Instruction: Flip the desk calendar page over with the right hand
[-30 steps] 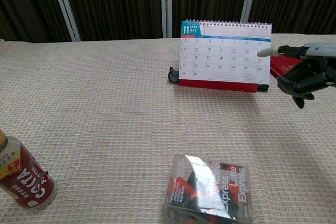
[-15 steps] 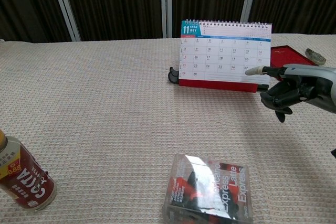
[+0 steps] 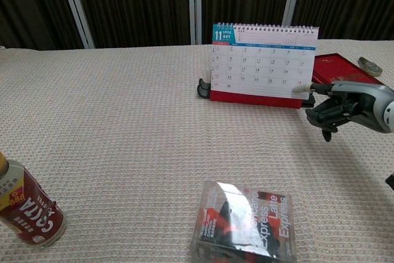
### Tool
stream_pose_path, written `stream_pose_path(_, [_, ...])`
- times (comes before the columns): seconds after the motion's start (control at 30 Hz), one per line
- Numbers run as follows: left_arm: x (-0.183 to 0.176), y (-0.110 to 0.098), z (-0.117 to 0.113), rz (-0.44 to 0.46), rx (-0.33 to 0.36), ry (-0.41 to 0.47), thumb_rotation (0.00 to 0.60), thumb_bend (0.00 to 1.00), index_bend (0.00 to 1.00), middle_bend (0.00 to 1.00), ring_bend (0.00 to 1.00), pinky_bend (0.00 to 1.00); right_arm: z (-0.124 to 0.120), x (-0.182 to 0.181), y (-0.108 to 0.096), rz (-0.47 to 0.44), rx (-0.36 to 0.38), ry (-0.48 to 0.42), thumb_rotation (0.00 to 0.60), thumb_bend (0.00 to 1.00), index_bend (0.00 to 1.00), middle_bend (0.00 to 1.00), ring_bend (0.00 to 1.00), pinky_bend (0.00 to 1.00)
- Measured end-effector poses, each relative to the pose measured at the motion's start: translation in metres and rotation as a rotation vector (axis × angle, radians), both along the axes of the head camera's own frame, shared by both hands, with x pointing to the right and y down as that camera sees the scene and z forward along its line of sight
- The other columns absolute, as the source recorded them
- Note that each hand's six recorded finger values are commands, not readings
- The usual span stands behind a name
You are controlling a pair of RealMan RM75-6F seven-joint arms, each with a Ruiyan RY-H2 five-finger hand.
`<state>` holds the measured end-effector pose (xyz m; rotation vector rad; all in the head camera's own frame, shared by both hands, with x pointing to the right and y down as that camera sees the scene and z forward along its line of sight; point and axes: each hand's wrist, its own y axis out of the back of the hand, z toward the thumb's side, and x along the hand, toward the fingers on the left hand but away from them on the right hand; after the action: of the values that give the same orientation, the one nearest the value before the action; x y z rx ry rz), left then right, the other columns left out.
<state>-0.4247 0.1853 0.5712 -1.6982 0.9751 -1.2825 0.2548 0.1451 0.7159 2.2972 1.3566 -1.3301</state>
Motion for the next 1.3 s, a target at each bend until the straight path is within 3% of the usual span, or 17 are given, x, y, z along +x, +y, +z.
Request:
stream_pose_path(1.0, [-0.004,-0.004,0.0,-0.012,-0.014,0.028,0.6,0.07,0.0,0.0,0.0,0.0,0.033,-0.021,-0.04,0.093,0.005,0.012,0.6,0.59,0.0,0.8,0.81,0.65])
stream_pose_path(1.3, [-0.006,-0.005,-0.002,-0.02,-0.014,0.039,0.6,0.07,0.0,0.0,0.0,0.0,0.028,-0.042,-0.048,0.072,0.021,-0.02,0.6,0.6,0.0,0.8,0.81,0.65])
